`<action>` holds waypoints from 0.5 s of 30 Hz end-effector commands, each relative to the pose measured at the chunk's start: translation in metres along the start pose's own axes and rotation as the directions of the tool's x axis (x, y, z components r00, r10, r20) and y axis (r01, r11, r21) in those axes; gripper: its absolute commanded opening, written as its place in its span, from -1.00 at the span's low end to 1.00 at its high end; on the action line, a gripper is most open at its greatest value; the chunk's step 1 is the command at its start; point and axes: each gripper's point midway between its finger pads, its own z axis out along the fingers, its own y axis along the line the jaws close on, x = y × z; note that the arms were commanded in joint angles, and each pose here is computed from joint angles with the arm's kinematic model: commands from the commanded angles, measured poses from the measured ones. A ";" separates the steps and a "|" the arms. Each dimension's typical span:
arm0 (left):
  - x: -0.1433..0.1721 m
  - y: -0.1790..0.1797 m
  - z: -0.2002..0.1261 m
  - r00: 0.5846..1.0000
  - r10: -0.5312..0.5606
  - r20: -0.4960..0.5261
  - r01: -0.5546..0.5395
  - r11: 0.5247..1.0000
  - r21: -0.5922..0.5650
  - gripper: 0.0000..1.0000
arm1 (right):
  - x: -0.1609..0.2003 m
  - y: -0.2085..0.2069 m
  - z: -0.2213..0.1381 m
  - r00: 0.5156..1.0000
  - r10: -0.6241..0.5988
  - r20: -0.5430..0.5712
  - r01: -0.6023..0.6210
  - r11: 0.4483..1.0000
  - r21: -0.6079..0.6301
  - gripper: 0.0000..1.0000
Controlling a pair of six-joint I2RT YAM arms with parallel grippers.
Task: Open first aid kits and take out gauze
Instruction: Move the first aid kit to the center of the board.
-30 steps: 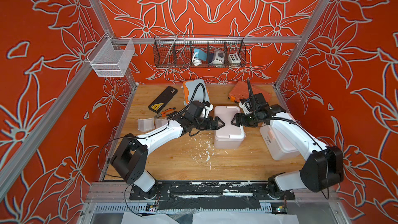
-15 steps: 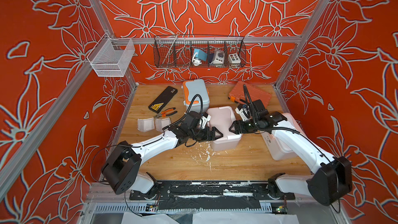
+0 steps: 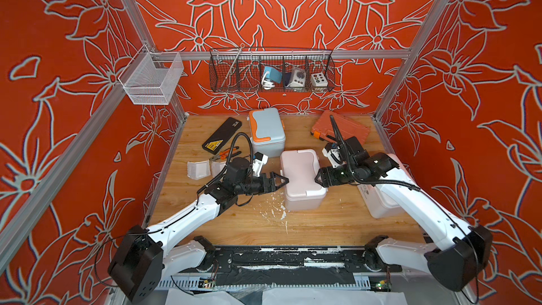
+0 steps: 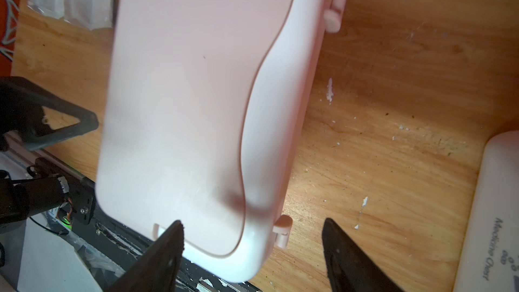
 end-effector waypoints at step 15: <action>-0.035 0.005 0.016 1.000 -0.002 0.018 -0.002 0.976 0.220 0.91 | -0.032 0.064 0.019 0.993 -0.093 -0.074 0.070 0.960 -0.272 -0.49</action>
